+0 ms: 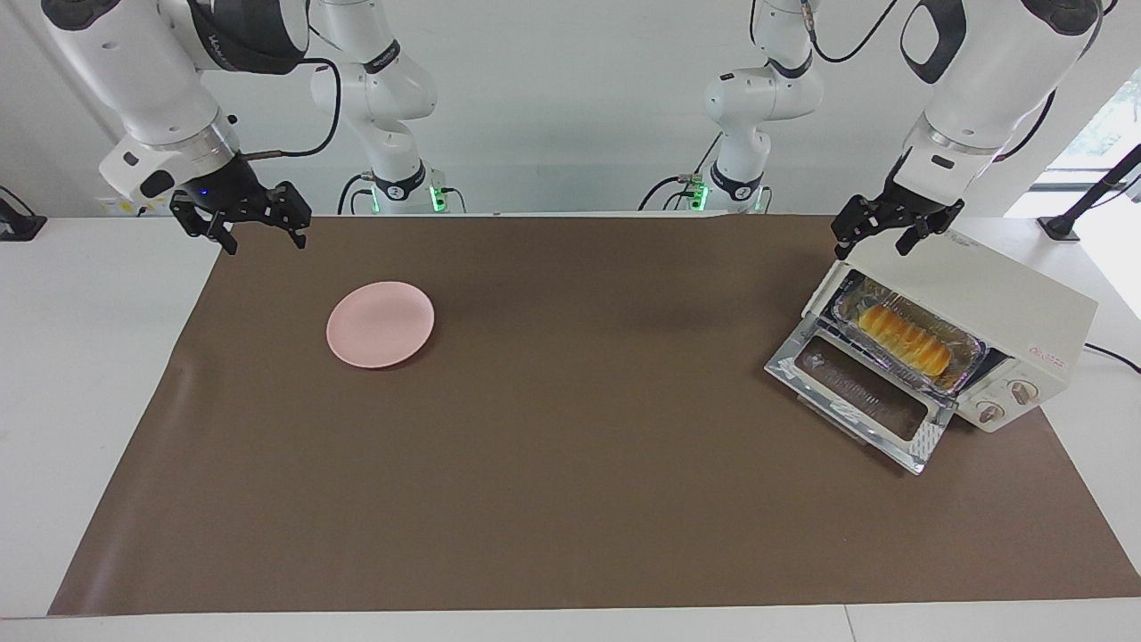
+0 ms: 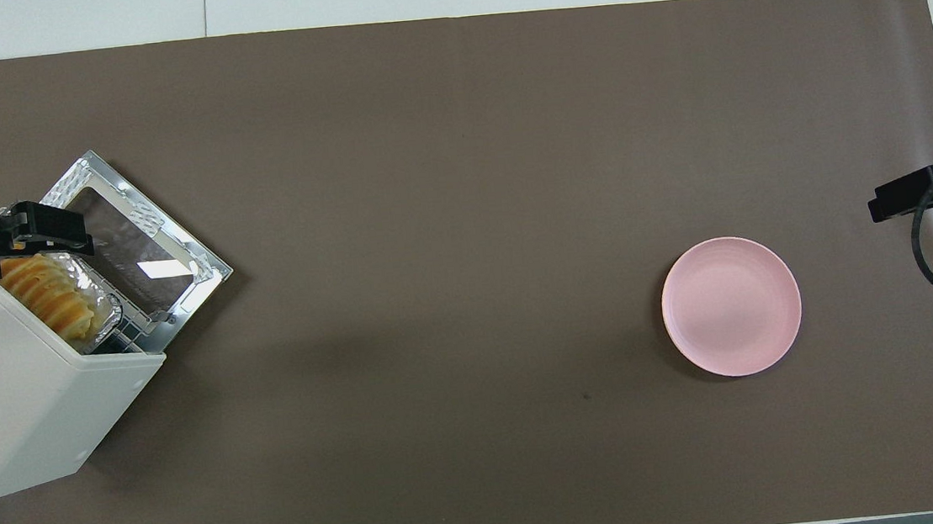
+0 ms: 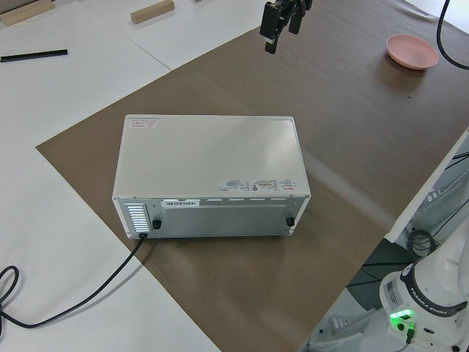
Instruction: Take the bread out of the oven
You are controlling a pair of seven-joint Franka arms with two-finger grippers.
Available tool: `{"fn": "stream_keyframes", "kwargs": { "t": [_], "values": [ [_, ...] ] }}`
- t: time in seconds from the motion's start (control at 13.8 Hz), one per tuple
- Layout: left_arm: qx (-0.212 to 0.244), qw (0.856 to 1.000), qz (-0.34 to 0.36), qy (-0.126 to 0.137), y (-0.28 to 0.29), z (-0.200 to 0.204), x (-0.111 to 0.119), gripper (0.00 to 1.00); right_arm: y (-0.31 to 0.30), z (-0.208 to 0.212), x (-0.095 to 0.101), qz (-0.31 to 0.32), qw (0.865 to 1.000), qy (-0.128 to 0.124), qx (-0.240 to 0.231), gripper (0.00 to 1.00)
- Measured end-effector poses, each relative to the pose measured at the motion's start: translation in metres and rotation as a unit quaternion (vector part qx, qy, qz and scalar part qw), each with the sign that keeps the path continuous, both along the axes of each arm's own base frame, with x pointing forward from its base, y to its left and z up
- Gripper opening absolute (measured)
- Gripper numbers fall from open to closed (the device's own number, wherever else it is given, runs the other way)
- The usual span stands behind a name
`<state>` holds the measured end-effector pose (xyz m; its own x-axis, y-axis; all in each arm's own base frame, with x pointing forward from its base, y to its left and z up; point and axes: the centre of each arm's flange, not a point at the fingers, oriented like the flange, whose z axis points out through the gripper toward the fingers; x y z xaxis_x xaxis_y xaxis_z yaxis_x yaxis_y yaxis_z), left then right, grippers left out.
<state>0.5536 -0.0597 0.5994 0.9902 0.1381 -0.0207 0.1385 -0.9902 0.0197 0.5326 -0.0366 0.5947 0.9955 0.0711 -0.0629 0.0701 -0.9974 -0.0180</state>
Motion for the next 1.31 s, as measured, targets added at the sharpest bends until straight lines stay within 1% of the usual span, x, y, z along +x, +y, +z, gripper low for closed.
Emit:
{"fn": "stream_keyframes", "kwargs": {
  "t": [0.07,0.15,0.22,0.29,0.36,0.44,0.51,0.65,0.73,0.94,1.09,1.31],
  "values": [
    [-0.001,0.999,0.032,0.007,-0.002,-0.008,0.009,1.0,0.0,0.0,0.0,0.0,1.0,0.0,0.0,1.0],
    [0.001,0.998,0.061,0.015,-0.002,-0.02,0.023,1.0,0.0,0.0,0.0,0.0,1.0,0.0,0.0,1.0],
    [0.013,0.995,0.092,0.024,0.001,-0.039,0.043,1.0,0.0,0.0,0.0,0.0,1.0,0.0,0.0,1.0],
    [0.036,0.992,0.118,0.023,0.003,-0.062,0.066,1.0,0.0,0.0,0.0,0.0,1.0,0.0,0.0,1.0],
    [0.056,0.989,0.133,0.011,0.003,-0.087,0.086,1.0,0.0,0.0,0.0,0.0,1.0,0.0,0.0,1.0],
    [0.069,0.988,0.141,0.005,0.004,-0.112,0.099,1.0,0.0,0.0,0.0,0.0,1.0,0.0,0.0,1.0],
    [0.077,0.986,0.148,0.001,0.009,-0.135,0.108,1.0,0.0,0.0,0.0,0.0,1.0,0.0,0.0,1.0],
    [0.083,0.985,0.154,-0.002,0.023,-0.164,0.11,1.0,0.0,0.0,0.0,0.0,1.0,0.0,0.0,1.0],
    [0.089,0.984,0.156,0.003,0.029,-0.171,0.107,1.0,0.0,0.0,0.0,0.0,1.0,0.0,0.0,1.0],
    [0.119,0.979,0.162,0.008,0.036,-0.173,0.098,1.0,0.0,0.0,0.0,0.0,1.0,0.0,0.0,1.0],
    [0.125,0.978,0.168,0.01,0.037,-0.182,0.087,1.0,0.0,0.0,0.0,0.0,1.0,0.0,0.0,1.0],
    [0.124,0.976,0.18,0.007,0.048,-0.205,0.069,1.0,0.0,0.0,0.0,0.0,1.0,0.0,0.0,1.0]
  ]
}}
